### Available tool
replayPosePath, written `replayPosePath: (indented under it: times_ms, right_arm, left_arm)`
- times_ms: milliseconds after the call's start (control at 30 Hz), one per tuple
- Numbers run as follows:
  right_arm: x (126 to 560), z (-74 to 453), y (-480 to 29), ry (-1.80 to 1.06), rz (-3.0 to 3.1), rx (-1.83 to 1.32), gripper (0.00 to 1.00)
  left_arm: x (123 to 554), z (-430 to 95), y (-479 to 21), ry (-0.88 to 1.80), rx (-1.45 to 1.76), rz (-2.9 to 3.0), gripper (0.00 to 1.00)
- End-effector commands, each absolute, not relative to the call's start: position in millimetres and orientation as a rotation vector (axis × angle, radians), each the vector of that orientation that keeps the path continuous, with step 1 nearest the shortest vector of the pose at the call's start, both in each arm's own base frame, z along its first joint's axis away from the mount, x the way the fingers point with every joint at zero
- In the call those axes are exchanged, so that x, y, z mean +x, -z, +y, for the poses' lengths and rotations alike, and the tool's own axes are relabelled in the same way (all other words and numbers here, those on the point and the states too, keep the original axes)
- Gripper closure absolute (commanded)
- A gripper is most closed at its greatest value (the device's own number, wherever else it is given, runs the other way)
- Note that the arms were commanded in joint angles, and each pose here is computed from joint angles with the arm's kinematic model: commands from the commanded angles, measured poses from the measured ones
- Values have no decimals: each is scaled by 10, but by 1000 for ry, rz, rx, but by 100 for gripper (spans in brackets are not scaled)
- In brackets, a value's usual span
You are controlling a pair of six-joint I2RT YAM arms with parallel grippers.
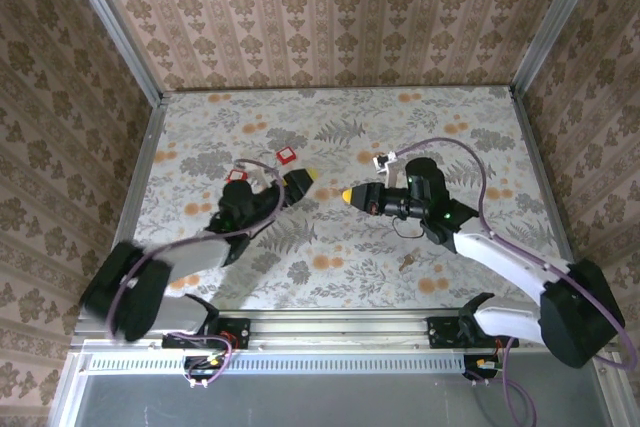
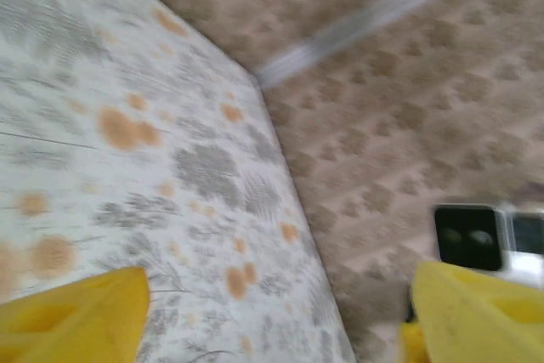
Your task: Unlock with the key
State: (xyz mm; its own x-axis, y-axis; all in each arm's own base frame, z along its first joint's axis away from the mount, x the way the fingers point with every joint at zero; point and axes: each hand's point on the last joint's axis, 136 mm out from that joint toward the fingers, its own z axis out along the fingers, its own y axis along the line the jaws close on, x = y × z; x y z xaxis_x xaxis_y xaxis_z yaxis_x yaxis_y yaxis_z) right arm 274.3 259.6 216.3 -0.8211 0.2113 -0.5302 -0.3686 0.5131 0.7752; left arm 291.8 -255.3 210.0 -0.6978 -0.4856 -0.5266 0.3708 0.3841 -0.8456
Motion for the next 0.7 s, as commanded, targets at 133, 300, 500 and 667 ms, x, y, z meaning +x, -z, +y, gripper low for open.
replayPosePath:
  times_ms: [133, 300, 500, 667]
  right_arm:
    - [2714, 2216, -1833, -907, 2379, -134, 100]
    - [2644, 2356, -1926, -880, 2352, -185, 100]
    - [2526, 2288, -1499, -836, 2425, -151, 100]
    - [2468, 2267, -1468, -750, 2445, -230, 100]
  left_arm:
    - [2766, -1659, -2249, 801, -74, 2155, 9]
    - [2838, -1197, -2028, 481, -105, 2312, 7]
    - [3118, -1065, -1949, 247, -91, 2415, 7]
    - [3512, -807, -1731, 140, -144, 2469, 9]
